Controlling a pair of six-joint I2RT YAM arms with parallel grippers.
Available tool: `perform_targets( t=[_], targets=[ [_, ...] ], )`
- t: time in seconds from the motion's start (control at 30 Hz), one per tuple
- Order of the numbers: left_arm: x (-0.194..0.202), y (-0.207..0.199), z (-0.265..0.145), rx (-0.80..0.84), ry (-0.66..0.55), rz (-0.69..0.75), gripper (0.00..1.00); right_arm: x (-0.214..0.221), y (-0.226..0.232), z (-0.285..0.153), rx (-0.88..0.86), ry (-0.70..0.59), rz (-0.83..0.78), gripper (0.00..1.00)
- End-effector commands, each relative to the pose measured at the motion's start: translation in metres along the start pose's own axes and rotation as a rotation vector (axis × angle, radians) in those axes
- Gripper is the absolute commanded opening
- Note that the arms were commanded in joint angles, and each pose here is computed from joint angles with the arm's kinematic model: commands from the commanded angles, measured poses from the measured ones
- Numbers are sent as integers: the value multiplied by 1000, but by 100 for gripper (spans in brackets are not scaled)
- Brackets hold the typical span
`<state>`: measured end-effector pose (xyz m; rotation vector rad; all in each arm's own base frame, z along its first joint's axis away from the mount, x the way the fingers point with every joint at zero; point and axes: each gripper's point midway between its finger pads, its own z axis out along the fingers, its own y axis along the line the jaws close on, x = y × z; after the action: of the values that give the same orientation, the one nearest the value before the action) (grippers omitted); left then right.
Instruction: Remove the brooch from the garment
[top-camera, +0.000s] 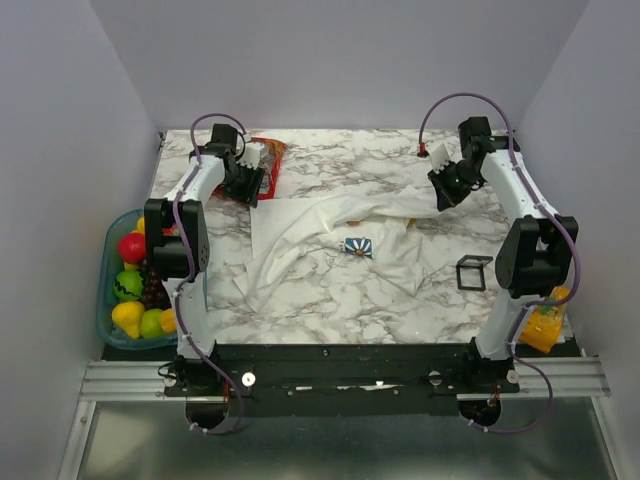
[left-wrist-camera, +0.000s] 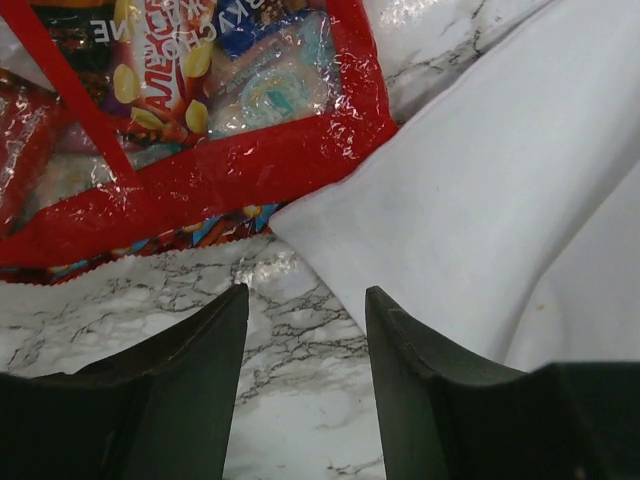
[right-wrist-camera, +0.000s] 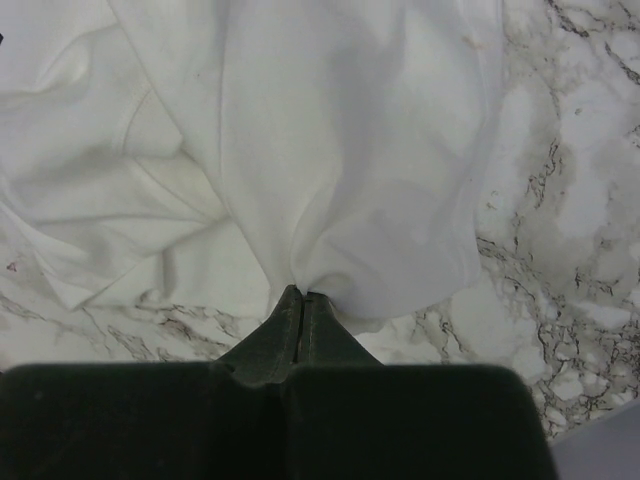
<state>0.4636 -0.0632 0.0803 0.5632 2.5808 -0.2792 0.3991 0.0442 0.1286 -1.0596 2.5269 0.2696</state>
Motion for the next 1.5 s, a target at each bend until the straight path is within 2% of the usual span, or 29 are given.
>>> perform_targets(
  t=[0.0, 0.1, 0.2, 0.33, 0.37, 0.47, 0.57, 0.67, 0.77, 0.9, 1.2, 1.23, 1.47],
  targets=[
    [-14, 9, 13, -27, 0, -6, 59, -10, 1, 0, -19, -29, 18, 0],
    [-18, 24, 25, -78, -3, -7, 61, -8, 2, 3, -27, -22, 23, 0],
    [-29, 49, 32, -127, -8, 2, 68, -5, 4, 6, -38, -13, 27, 1],
    [-45, 71, 35, -117, -23, -37, 88, -6, 2, 8, -41, -11, 28, 1],
    [-49, 86, 31, -132, -43, -52, 88, -7, 2, 7, -40, -10, 26, 0],
    [-56, 75, 22, -76, -74, -31, 88, -8, 2, 8, -43, -14, 27, 1],
    [-51, 30, 12, 113, -87, -33, 83, -9, 2, 8, -49, -18, 34, 0],
    [-35, -1, 3, 229, -78, -32, 76, -8, 2, 9, -51, -16, 35, 0],
    [-12, -8, 6, 247, -26, -53, 70, -8, 4, 11, -59, -16, 35, 1],
    [11, -1, 20, 204, 42, -73, 67, -8, 5, 13, -70, -16, 41, 1],
    [-6, 11, 30, 167, 5, -78, 66, -11, 2, 14, -69, -17, 42, 0],
    [-12, -3, 33, 193, 1, -53, 63, -10, 2, 14, -68, -15, 42, 1],
    [-11, -16, 41, 255, 17, -45, 43, -5, 3, 16, -65, 0, 42, 1]
  ],
)
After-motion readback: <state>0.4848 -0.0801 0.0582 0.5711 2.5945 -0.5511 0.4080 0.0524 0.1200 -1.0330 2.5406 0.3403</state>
